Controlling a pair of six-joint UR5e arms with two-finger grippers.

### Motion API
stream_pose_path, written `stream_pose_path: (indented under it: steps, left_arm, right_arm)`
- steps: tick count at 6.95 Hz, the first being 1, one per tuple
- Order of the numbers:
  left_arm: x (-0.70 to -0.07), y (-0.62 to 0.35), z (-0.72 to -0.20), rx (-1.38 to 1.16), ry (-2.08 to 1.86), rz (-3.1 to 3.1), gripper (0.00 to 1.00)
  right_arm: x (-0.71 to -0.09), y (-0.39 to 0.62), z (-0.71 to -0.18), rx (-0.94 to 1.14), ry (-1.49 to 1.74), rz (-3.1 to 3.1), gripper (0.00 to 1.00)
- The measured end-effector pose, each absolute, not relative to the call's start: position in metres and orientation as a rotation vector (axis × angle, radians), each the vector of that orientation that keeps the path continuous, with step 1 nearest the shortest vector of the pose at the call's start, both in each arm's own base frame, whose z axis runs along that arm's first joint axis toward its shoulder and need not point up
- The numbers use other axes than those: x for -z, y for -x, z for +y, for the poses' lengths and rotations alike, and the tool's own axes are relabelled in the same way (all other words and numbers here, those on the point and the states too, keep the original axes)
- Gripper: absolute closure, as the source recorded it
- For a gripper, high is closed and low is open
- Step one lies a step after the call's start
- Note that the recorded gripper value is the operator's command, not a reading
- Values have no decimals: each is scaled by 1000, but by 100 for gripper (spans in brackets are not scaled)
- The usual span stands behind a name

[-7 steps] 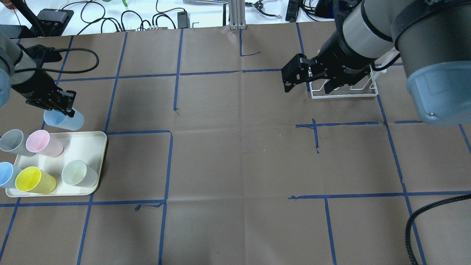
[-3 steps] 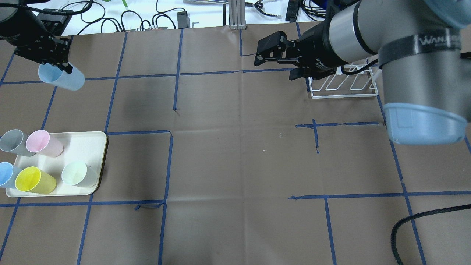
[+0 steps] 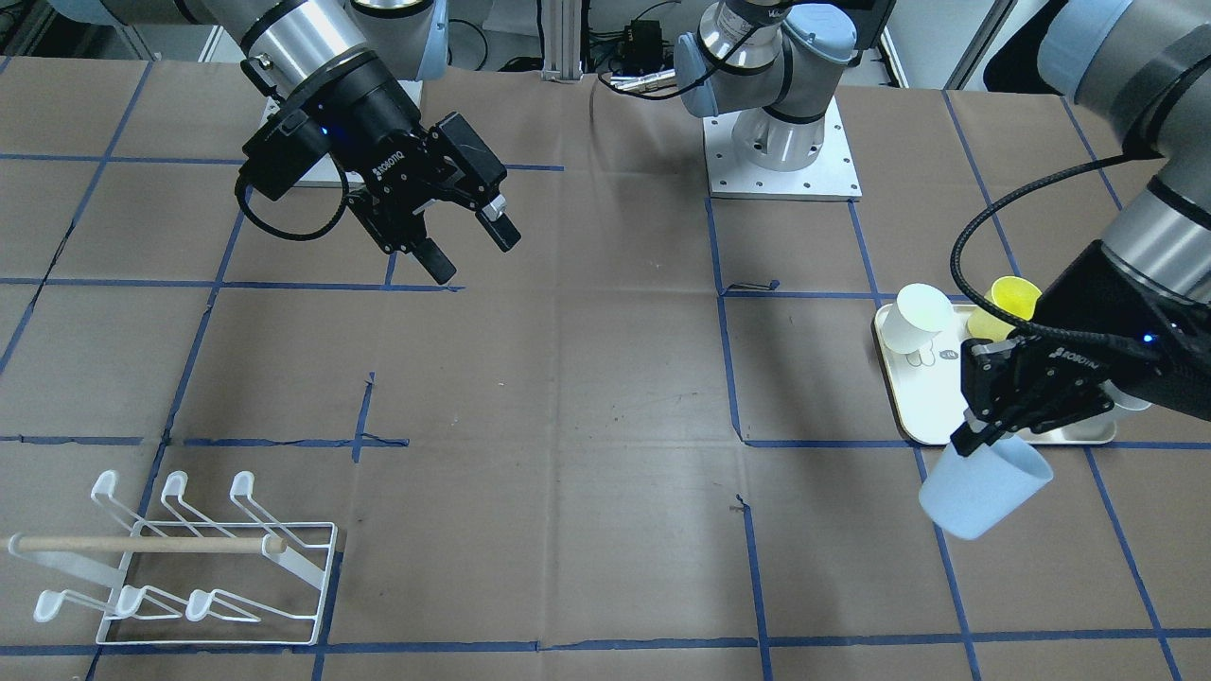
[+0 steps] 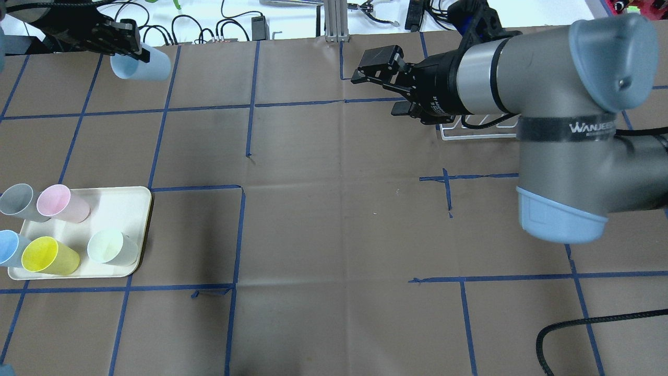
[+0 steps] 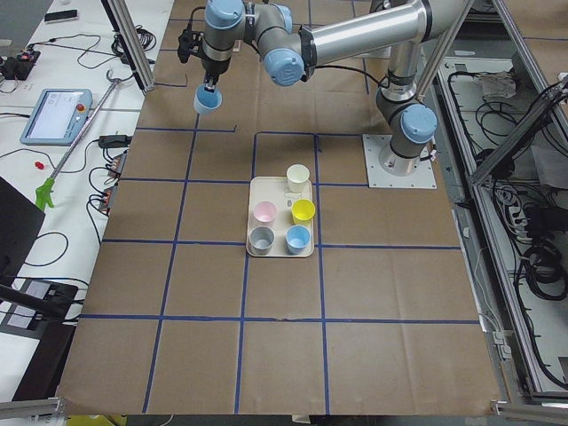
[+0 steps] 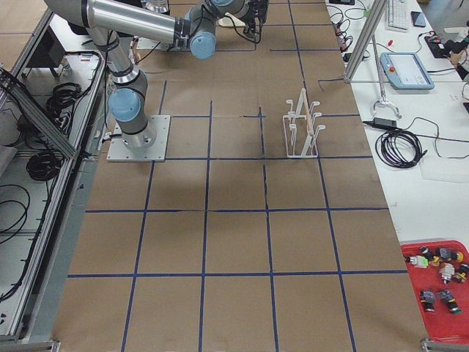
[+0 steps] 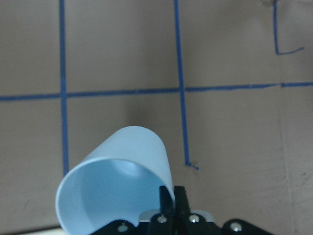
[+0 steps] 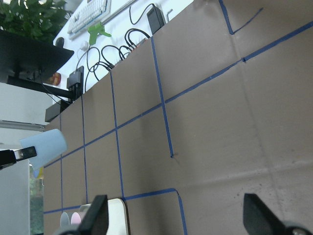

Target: Transfer IKEA cup to right arm and place on rack

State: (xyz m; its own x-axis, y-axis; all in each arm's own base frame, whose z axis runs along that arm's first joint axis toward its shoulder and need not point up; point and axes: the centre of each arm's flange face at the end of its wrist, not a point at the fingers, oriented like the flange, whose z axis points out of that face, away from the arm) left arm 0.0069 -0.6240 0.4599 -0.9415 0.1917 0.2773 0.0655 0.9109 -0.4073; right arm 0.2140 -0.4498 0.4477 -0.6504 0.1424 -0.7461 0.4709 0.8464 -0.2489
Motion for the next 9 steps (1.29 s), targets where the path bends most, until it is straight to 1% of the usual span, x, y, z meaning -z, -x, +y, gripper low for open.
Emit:
stream_pose_path:
  steps: [1, 3, 6, 7, 9]
  left_arm:
    - [-449, 10, -626, -721, 279, -2666, 100]
    - [-417, 47, -619, -987, 453, -2464, 100]
    - [-361, 80, -615, -1232, 677, -2073, 100]
    - [-340, 96, -607, -1285, 732, -1980, 100]
    - [-300, 129, -561, -1364, 759, -1878, 100]
  right_arm:
    - [-435, -215, -455, 598, -519, 2158, 1]
    - [-408, -216, -466, 615, -701, 1916, 1]
    - [-362, -219, -467, 563, -829, 1708, 0]
    - [-350, -221, -469, 531, -857, 1695, 0]
    - [-336, -223, -475, 503, -896, 1701, 0]
